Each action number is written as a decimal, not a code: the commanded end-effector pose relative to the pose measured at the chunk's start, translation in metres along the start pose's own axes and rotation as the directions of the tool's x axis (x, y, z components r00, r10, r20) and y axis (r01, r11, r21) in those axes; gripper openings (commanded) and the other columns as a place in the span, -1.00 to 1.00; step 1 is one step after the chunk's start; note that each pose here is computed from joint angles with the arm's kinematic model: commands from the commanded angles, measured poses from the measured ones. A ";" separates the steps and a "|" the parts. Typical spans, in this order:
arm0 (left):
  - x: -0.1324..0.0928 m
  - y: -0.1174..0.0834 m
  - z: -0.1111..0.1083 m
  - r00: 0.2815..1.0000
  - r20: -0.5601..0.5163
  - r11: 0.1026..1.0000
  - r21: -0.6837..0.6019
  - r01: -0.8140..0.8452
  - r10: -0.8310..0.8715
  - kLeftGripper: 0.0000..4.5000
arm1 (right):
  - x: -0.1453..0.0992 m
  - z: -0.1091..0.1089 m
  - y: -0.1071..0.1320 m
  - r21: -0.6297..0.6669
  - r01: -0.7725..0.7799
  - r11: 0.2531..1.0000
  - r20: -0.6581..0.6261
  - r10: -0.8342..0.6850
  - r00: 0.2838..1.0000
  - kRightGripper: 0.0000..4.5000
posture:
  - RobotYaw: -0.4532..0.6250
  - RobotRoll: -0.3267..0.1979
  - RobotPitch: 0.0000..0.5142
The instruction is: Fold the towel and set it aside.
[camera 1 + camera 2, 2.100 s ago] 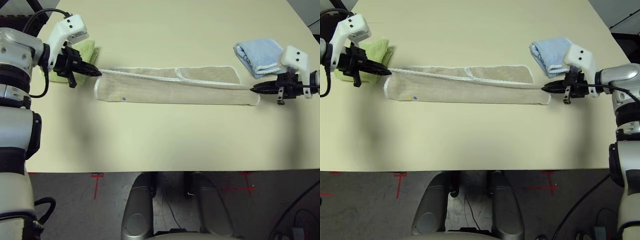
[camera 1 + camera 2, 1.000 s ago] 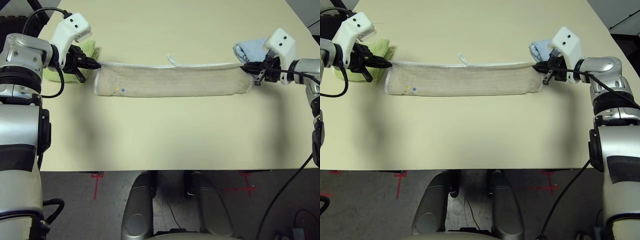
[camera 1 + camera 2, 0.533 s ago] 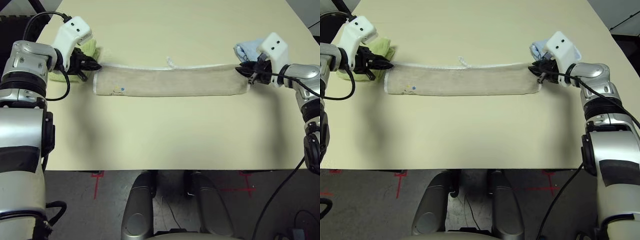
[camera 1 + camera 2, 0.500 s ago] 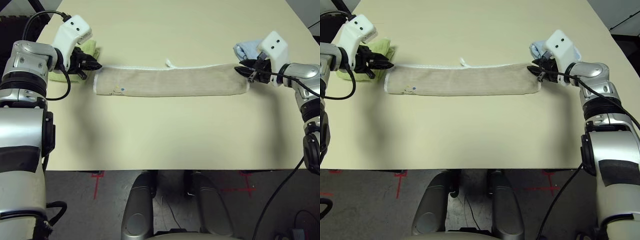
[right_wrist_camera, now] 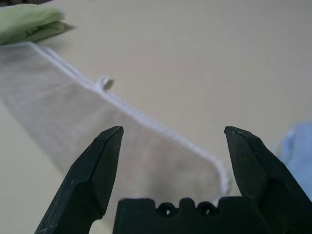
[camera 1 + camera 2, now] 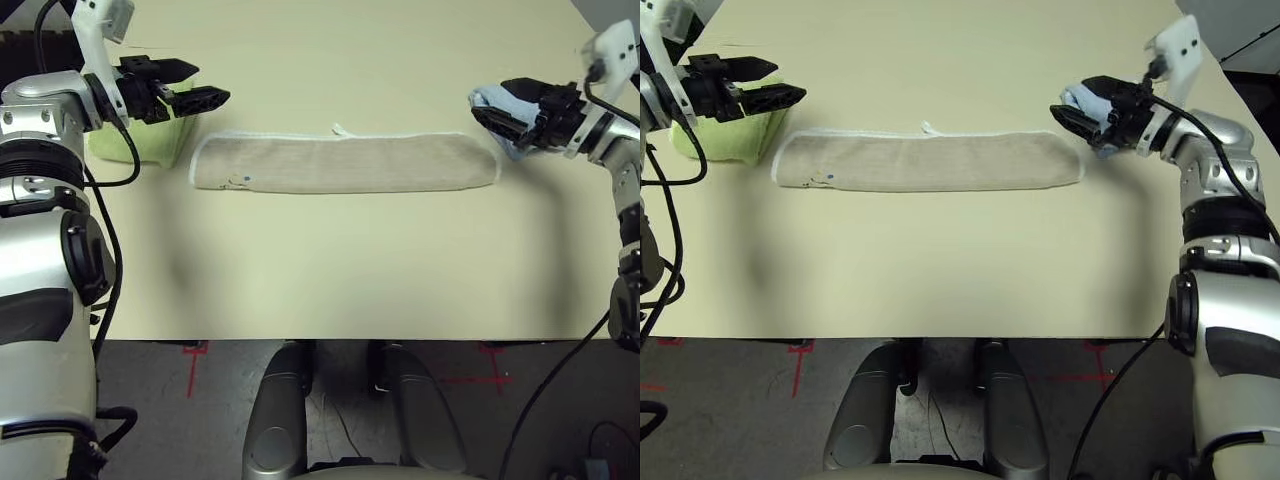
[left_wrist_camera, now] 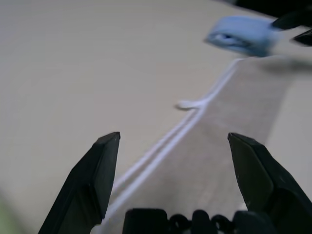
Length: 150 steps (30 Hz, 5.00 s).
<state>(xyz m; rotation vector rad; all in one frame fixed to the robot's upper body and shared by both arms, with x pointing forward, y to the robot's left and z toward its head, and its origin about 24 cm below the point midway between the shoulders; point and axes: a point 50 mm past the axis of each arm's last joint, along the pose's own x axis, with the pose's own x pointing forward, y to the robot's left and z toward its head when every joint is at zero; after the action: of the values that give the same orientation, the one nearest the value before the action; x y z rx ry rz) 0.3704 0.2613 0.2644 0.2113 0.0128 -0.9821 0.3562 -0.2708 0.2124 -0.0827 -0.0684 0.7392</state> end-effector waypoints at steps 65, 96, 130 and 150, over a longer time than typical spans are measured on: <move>0.006 -0.017 -0.030 0.978 -0.109 0.952 0.230 0.200 -0.179 1.00 | -0.025 -0.059 0.028 0.732 0.290 0.616 -0.200 -0.213 0.956 0.81 | -0.14 0.25 0.06; 0.004 -0.019 -0.036 0.971 -0.126 0.954 0.199 0.224 -0.201 1.00 | -0.045 -0.066 0.036 0.838 0.291 0.461 -0.154 -0.311 0.938 0.80 | -0.15 0.25 0.06; -0.002 -0.020 -0.036 0.971 -0.124 0.956 0.186 0.227 -0.206 1.00 | -0.011 -0.074 0.024 0.838 0.327 0.437 -0.190 -0.328 0.925 0.97 | -0.09 0.25 0.07; 0.000 -0.021 -0.039 0.968 -0.131 0.956 0.176 0.234 -0.213 1.00 | -0.018 -0.074 0.027 0.820 0.360 0.445 -0.212 -0.348 0.913 -0.98 | -0.11 0.25 0.05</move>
<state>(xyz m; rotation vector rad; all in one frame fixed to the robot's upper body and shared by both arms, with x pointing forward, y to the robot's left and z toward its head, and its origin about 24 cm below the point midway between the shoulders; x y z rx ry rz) 0.3585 0.2545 0.2242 0.4430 0.0336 -1.1926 0.3376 -0.2620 0.1528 0.8670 0.2276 0.3162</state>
